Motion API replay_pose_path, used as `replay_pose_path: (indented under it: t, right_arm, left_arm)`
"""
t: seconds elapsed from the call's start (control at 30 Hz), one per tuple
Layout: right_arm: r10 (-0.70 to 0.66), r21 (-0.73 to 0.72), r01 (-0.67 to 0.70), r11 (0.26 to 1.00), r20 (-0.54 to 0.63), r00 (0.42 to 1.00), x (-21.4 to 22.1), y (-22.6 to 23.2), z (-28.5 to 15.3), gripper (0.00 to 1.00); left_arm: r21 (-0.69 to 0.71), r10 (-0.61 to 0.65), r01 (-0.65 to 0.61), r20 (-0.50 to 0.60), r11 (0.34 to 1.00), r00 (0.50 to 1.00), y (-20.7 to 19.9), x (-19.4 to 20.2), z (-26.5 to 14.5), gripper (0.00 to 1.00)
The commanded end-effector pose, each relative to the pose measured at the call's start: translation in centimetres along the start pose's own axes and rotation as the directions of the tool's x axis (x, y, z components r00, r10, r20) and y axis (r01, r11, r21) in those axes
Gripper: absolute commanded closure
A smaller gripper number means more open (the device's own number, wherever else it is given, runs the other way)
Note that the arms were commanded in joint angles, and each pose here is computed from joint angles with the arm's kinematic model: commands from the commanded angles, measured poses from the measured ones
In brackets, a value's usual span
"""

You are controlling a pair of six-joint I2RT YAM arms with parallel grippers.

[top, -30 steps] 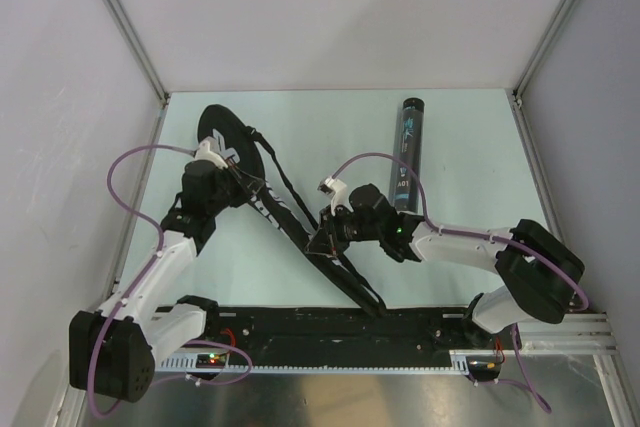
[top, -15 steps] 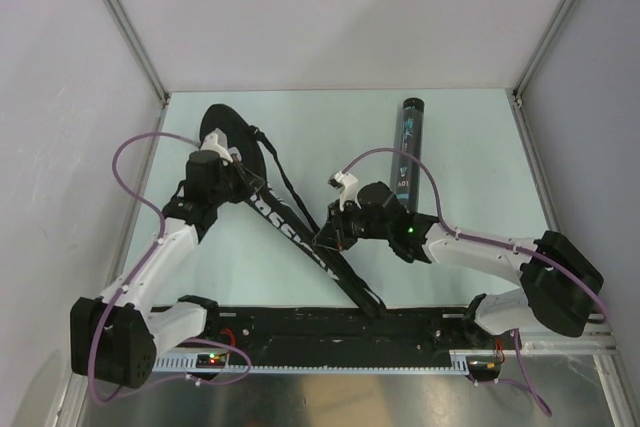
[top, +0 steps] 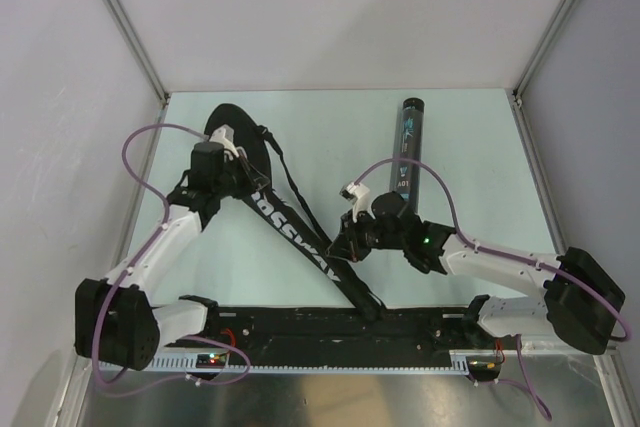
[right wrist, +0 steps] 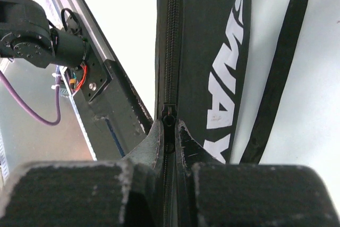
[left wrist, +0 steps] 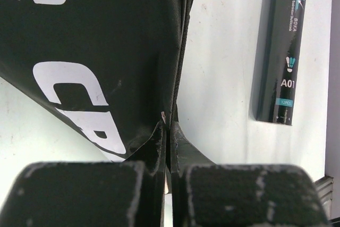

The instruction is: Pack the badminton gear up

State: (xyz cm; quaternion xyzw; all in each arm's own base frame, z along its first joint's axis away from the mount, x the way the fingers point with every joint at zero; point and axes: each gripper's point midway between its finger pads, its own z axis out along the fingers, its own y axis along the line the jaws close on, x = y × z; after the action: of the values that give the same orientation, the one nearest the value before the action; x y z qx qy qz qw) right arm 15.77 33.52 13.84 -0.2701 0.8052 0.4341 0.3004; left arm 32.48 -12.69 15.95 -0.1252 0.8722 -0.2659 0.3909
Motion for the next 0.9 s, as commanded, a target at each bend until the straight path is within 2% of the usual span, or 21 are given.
replay_pose_path:
  t: [0.0,0.13,0.33,0.57,0.87]
  right_arm:
    - [0.018,-0.036,-0.025,0.999,-0.169,0.985,4.7,0.5,-1.7,1.00]
    - [0.071,0.036,-0.066,0.997,-0.203,0.977,6.6,-0.5,-2.6,1.00]
    - [0.256,0.276,-0.200,0.940,-0.185,0.949,10.3,-3.7,-5.5,1.00]
    - [0.338,0.294,-0.294,0.909,-0.109,0.935,12.6,-3.2,-7.8,1.00]
    - [0.410,0.386,-0.358,0.850,-0.059,0.910,15.4,-5.0,-9.2,1.00]
  left_arm:
    - [-0.063,0.049,-0.041,0.139,0.997,0.989,0.7,-4.8,0.0,1.00]
    - [-0.109,0.059,-0.041,0.170,0.993,0.984,1.1,-6.2,0.1,1.00]
    - [-0.235,0.093,-0.040,0.220,0.971,0.971,2.6,-9.4,0.7,1.00]
    - [-0.294,0.103,-0.035,0.220,0.955,0.970,3.2,-12.2,3.6,1.00]
    - [-0.367,0.114,-0.025,0.223,0.930,0.968,4.6,-14.0,6.5,1.00]
